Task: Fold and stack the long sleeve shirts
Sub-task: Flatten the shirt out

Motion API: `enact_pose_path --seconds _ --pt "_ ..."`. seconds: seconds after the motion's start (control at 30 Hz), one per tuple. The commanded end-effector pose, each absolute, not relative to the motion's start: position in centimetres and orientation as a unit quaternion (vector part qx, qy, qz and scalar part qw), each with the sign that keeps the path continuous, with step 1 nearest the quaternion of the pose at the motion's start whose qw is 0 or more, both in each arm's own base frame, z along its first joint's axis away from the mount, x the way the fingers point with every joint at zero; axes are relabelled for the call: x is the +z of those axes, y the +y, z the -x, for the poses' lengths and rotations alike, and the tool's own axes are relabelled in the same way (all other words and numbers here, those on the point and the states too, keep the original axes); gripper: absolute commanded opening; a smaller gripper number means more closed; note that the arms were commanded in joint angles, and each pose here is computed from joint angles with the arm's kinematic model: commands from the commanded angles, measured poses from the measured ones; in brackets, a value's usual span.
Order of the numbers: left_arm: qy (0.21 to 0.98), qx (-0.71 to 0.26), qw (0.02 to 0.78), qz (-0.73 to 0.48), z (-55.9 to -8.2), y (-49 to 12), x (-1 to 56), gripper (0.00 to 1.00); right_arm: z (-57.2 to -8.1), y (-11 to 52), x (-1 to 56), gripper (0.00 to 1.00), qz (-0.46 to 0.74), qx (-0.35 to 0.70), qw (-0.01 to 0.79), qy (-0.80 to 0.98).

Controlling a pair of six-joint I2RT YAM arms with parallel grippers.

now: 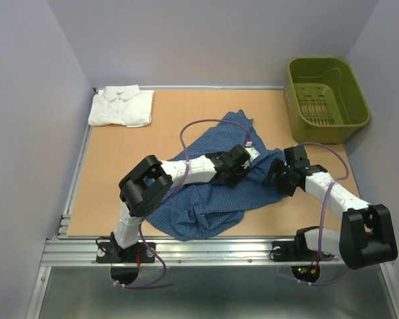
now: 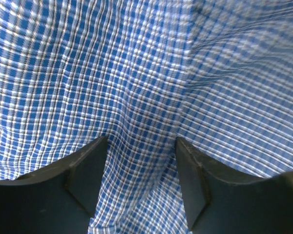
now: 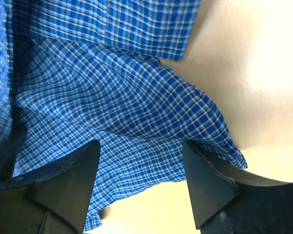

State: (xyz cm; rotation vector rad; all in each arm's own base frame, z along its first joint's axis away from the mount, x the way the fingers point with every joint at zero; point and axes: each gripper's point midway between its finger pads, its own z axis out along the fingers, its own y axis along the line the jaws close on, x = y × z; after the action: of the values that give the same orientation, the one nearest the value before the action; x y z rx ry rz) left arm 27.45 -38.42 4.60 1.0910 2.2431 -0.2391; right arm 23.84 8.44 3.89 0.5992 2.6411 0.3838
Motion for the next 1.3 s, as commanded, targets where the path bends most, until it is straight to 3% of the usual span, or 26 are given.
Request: enact_pose_path --seconds 0.0,0.17,0.3,0.53,0.83,1.27 --pt "0.851 -0.06 0.345 -0.391 -29.8 -38.6 5.7 0.58 -23.8 8.1 3.3 0.73 -0.212 0.132 0.208 0.946" --pt "0.854 -0.046 0.356 -0.376 -31.3 -38.2 6.5 0.35 -23.6 8.0 3.0 0.73 -0.213 0.129 0.205 0.947" --pt "0.851 -0.034 0.397 -0.342 -33.8 -36.9 10.8 0.03 -23.4 7.9 2.8 0.73 -0.212 0.125 0.203 0.948" --pt "0.85 0.007 0.462 -0.253 -40.8 -30.4 18.6 0.01 -23.1 7.8 2.1 0.71 -0.214 0.12 0.19 0.951" --pt "0.844 0.115 0.519 -0.077 -50.7 -17.9 23.8 0.0 -23.0 7.6 2.0 0.69 -0.218 0.115 0.189 0.951" --pt "0.803 0.156 0.566 0.104 -57.5 -9.0 27.5 0.01 -22.3 7.6 2.4 0.69 -0.221 0.113 0.181 0.952"
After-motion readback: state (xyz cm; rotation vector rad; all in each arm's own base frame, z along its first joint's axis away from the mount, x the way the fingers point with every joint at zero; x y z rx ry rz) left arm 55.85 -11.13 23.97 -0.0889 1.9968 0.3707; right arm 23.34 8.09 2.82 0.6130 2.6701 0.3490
